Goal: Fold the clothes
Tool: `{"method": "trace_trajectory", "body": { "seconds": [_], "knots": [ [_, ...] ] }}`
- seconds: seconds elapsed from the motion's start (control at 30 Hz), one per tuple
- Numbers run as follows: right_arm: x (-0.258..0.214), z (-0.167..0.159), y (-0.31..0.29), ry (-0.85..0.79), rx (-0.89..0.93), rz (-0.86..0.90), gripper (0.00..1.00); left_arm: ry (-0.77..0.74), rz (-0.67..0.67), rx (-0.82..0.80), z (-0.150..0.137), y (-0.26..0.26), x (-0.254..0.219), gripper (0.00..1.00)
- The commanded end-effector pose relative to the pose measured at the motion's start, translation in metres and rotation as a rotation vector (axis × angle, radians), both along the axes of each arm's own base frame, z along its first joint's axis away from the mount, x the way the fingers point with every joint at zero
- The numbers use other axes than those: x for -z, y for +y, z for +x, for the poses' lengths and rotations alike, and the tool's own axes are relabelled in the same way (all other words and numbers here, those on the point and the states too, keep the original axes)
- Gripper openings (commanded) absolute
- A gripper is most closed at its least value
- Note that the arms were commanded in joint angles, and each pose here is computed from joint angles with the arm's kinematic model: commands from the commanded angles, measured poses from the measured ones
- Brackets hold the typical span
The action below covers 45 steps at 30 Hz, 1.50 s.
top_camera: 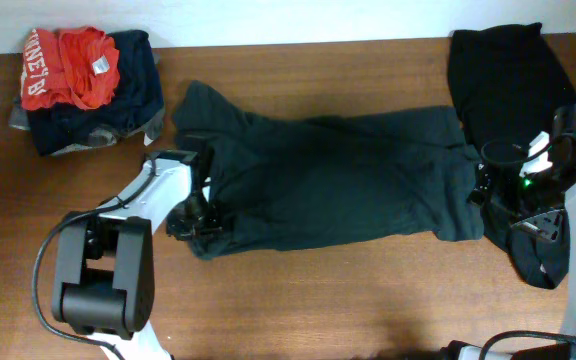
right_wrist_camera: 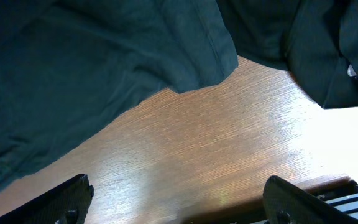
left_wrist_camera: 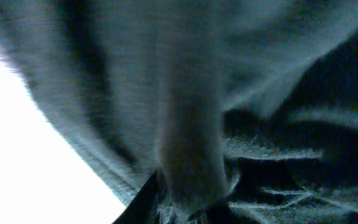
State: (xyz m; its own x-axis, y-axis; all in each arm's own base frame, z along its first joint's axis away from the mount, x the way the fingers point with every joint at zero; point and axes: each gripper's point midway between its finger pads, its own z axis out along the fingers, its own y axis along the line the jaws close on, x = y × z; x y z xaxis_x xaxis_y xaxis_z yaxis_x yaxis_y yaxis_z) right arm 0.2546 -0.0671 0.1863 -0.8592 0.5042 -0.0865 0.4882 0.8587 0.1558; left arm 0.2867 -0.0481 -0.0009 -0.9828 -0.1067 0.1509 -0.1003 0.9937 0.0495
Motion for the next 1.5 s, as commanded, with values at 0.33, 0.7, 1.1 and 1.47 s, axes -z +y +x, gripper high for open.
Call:
{"method": "trace_trajectory", "body": {
  "seconds": [0.33,0.7,1.1,1.47],
  "knots": [
    [-0.004,0.0,-0.004,-0.02,0.011,-0.02,0.92,-0.094,0.14,-0.273,0.026,0.097,-0.006,0.17],
    [-0.003,-0.002,-0.003,-0.014,0.011,-0.017,0.92,-0.216,0.096,-0.145,0.078,0.084,-0.067,0.37],
    [0.002,0.001,-0.005,-0.019,-0.014,-0.027,0.92,0.06,-0.065,0.242,0.004,-0.015,-0.072,0.32],
    [0.002,0.004,-0.006,-0.03,-0.021,-0.032,0.92,0.124,0.027,0.328,-0.027,-0.008,-0.03,0.29]
  ]
}}
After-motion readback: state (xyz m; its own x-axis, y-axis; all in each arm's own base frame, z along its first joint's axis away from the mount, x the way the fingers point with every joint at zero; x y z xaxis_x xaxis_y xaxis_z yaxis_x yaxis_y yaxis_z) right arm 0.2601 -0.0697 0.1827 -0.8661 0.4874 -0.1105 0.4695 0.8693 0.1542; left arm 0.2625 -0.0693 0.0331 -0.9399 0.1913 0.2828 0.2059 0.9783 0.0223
